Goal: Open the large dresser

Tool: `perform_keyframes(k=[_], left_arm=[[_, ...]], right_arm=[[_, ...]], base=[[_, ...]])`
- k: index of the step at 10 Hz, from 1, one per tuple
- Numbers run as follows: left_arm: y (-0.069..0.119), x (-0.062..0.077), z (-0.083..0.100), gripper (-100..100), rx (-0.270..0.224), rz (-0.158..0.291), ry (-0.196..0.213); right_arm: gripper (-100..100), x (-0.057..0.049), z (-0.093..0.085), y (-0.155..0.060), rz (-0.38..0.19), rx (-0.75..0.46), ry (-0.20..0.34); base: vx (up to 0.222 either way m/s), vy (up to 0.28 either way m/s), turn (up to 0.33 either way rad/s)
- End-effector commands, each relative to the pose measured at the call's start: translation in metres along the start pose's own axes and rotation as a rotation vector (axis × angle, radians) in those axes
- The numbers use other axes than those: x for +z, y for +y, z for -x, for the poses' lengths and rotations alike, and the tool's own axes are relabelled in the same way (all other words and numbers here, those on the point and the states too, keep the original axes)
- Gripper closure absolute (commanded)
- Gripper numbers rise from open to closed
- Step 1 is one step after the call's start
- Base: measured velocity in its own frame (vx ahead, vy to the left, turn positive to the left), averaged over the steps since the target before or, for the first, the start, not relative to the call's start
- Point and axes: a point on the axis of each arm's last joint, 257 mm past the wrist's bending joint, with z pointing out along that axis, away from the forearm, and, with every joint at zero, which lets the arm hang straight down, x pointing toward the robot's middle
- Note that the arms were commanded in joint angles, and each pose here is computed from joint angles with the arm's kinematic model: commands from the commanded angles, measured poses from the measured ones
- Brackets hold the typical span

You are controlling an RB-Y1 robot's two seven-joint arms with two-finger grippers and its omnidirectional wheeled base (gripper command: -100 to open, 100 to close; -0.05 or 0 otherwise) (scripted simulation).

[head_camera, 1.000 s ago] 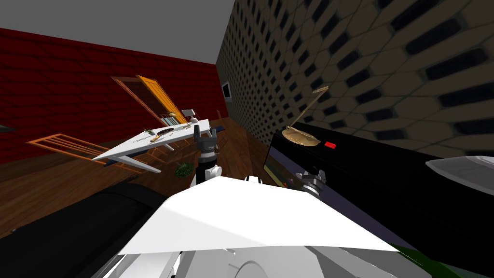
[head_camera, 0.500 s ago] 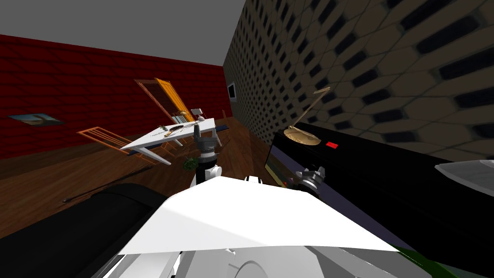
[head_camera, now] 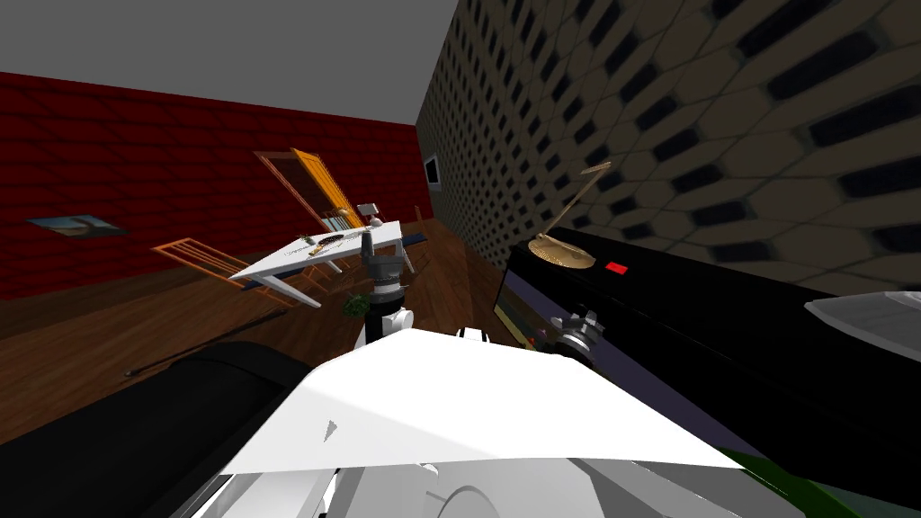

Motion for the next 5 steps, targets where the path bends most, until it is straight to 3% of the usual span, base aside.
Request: perform_keyframes(k=[1,5], left_arm=[[0.0,0.0,0.0,0,0.0,0.0,0.0],[0.0,0.0,0.0,0,0.0,0.0,0.0]], right_arm=[[100,-0.013,-0.003,-0.003,-0.001,0.004,-0.031],[100,-0.038,-0.005,-0.003,0.019,0.012,-0.083]], base=[[0.114,0.023,-0.145],[0.085,0.029,-0.136]])
